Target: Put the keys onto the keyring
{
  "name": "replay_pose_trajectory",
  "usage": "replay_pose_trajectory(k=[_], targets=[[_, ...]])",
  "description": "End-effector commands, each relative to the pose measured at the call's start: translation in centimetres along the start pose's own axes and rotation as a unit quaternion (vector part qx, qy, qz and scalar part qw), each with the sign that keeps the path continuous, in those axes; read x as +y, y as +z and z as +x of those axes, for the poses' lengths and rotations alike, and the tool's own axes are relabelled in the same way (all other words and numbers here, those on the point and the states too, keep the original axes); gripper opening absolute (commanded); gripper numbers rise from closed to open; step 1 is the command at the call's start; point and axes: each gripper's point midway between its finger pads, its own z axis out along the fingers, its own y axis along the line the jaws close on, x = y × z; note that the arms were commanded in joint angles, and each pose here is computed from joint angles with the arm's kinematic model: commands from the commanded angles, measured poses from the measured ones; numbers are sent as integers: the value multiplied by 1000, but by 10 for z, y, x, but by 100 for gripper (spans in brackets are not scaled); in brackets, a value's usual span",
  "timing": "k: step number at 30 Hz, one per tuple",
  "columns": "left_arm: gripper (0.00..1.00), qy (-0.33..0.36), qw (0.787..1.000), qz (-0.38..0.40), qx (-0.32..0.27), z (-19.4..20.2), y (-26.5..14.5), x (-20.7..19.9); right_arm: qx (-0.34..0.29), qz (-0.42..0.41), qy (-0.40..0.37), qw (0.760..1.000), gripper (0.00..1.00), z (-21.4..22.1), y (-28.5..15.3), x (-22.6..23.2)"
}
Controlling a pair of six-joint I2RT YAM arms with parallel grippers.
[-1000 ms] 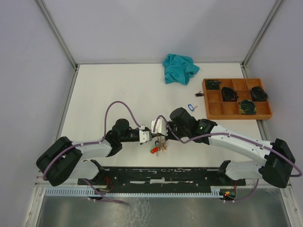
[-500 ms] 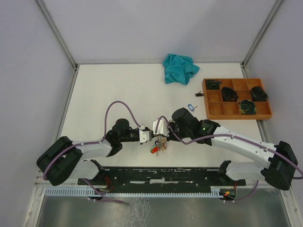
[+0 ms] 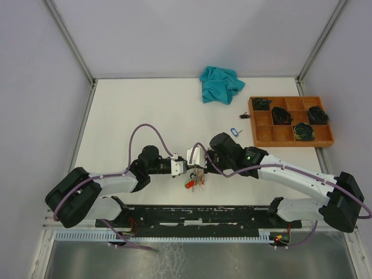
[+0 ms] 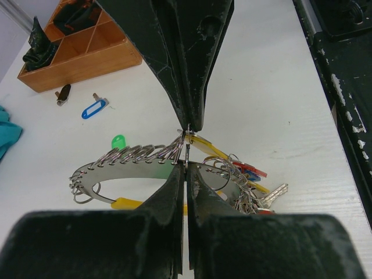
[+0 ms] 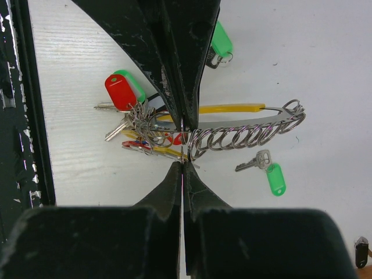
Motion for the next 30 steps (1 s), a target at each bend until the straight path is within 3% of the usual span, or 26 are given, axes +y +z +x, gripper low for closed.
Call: replay_pose_trajectory(k=[1, 30], targets=[[3, 24, 999, -9, -46, -30, 6, 17, -32, 13, -10, 999, 1, -21, -4, -8], [3, 19, 999, -8, -42, -29, 7, 18, -39, 31, -8, 999, 1, -23, -10, -12]])
